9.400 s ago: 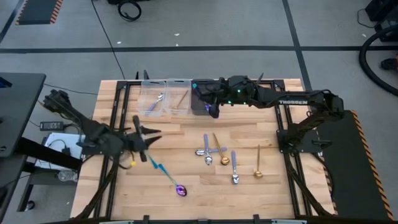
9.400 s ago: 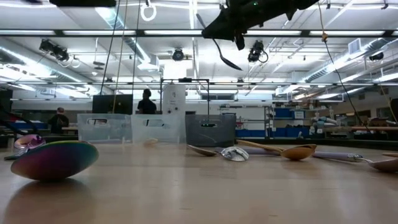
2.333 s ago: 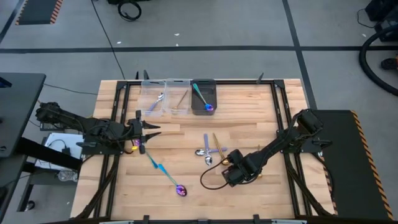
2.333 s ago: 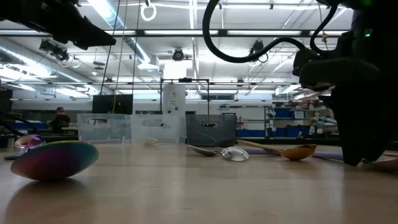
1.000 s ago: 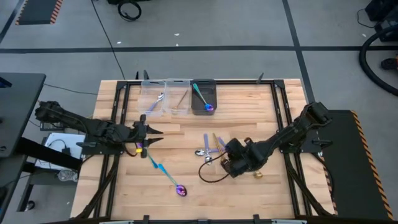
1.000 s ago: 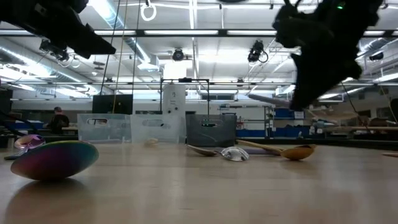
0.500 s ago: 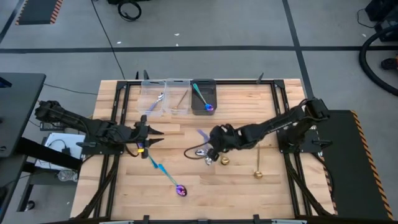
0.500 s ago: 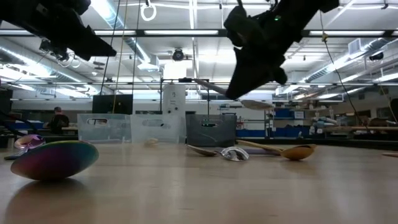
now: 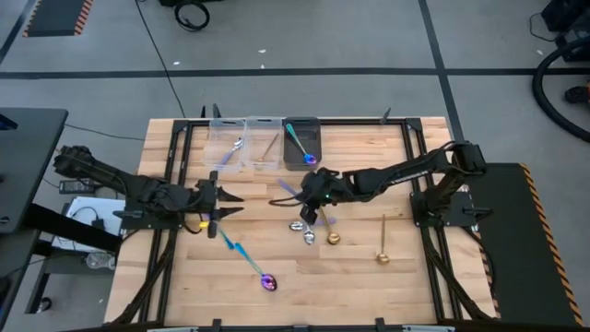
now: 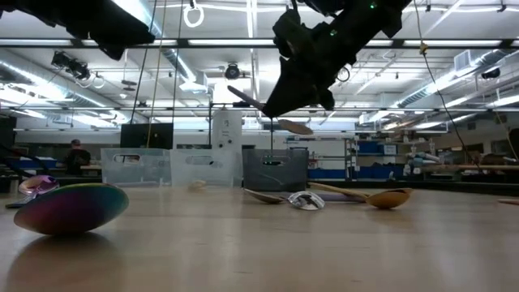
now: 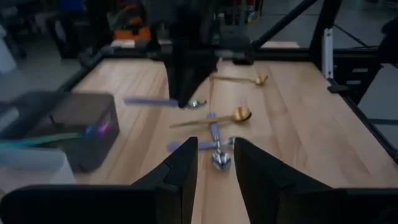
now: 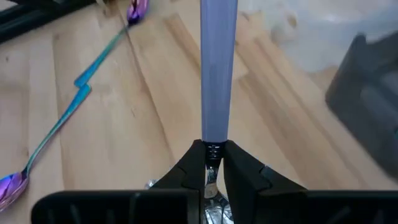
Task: Sort silverware by color (type)
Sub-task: Put the violet spoon into the left transparent bin
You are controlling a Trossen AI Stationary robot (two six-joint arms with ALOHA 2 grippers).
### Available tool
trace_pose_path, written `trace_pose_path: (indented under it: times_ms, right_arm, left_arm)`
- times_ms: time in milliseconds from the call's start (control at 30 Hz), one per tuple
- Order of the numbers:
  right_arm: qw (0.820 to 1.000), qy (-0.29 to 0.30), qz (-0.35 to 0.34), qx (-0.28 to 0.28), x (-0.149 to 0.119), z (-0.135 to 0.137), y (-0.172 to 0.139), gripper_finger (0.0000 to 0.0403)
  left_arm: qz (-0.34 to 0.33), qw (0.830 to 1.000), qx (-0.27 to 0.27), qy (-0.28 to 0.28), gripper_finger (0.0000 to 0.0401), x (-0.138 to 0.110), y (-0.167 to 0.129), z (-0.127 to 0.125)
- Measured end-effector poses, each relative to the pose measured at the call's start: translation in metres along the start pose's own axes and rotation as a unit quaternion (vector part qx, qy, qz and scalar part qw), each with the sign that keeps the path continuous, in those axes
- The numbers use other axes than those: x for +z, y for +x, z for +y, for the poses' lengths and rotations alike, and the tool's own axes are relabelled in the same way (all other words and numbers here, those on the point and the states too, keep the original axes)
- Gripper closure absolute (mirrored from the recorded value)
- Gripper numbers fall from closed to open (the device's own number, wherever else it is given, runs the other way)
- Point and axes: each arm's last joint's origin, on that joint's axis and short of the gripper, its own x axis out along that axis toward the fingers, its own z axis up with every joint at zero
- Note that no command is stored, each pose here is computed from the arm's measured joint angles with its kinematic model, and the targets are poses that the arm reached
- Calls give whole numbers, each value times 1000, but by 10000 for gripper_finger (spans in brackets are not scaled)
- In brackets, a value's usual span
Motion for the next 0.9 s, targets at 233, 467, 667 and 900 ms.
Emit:
trace_pose_path:
  times_ms: [233, 467, 667, 900]
  right_arm:
    - [999, -27, -23, 26, 13, -13, 4, 354]
    - [997, -26, -33, 60, 21, -21, 5, 354]
    - [997, -6, -17, 72, 21, -26, 7, 354]
    - [997, -9, -2, 74, 15, -24, 13, 354]
  left_arm:
    - [40, 999, 7, 1, 289, -10, 14, -5]
    - [72, 994, 55, 59, 290, -20, 26, -7]
    - [99, 987, 76, 100, 290, -23, 37, -10]
    - [153, 968, 106, 167, 290, -7, 53, -16]
